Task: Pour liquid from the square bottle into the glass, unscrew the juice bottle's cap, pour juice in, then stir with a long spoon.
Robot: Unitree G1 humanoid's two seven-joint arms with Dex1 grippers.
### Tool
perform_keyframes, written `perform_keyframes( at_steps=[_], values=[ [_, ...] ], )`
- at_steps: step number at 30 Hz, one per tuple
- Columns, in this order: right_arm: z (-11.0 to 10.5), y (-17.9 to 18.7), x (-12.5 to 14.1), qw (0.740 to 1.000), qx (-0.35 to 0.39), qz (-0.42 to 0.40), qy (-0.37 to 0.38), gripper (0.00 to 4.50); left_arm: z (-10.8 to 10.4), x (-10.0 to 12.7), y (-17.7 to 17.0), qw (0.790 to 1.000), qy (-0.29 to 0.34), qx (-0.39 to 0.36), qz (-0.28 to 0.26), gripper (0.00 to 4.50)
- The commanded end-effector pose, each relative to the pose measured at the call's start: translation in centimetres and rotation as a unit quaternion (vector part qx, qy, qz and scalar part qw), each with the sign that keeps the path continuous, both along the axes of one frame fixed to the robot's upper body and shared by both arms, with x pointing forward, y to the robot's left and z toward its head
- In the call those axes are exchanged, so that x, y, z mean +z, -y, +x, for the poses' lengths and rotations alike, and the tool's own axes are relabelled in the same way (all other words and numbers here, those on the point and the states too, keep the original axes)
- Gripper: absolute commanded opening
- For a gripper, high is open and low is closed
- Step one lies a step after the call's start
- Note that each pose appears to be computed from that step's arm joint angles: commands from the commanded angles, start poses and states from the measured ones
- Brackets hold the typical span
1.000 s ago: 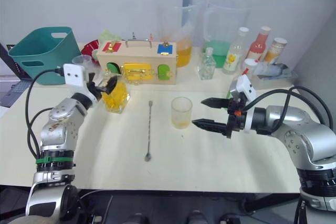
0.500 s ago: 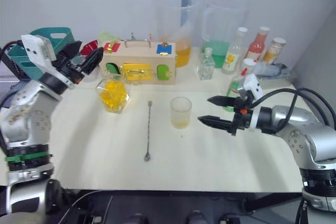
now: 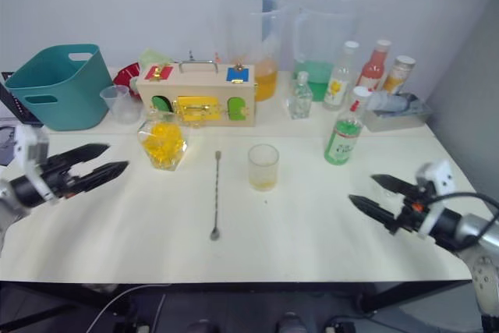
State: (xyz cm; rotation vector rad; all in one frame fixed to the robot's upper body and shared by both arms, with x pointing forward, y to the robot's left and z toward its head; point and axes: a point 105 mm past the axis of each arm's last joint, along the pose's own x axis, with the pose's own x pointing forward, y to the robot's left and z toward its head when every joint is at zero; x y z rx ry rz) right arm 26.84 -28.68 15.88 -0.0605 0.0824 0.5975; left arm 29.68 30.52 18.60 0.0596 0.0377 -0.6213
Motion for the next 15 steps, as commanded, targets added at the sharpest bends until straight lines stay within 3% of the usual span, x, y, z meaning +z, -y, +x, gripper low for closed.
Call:
perform_keyframes(
  at_steps=[1, 4, 7, 10, 15],
  values=[
    [-0.4, 0.5, 1.0, 0.999, -0.009, -0.01, 0.036, 4.5, -0.7, 0.0, -0.7, 1.0, 0.008, -0.003, 0.011, 4.46],
    [-0.9, 1.3, -0.3, 0.999, -0.036, -0.003, 0.028, 4.5, -1.6, -2.2, -3.0, 0.999, -0.012, 0.027, 0.027, 4.46],
    [-1.2, 1.6, -0.8, 0.999, -0.045, -0.002, 0.025, 4.5, -2.0, -3.0, -3.2, 0.999, -0.018, 0.022, 0.038, 4.46],
    [-1.4, 1.7, -1.0, 0.998, -0.051, 0.0, 0.026, 4.5, -2.1, -3.0, -2.5, 0.999, -0.015, 0.004, 0.038, 4.46],
    [-1.6, 1.3, -1.0, 0.998, -0.055, 0.005, 0.026, 4.5, -0.9, -1.1, 0.1, 0.998, 0.014, -0.049, 0.028, 4.46]
  ],
)
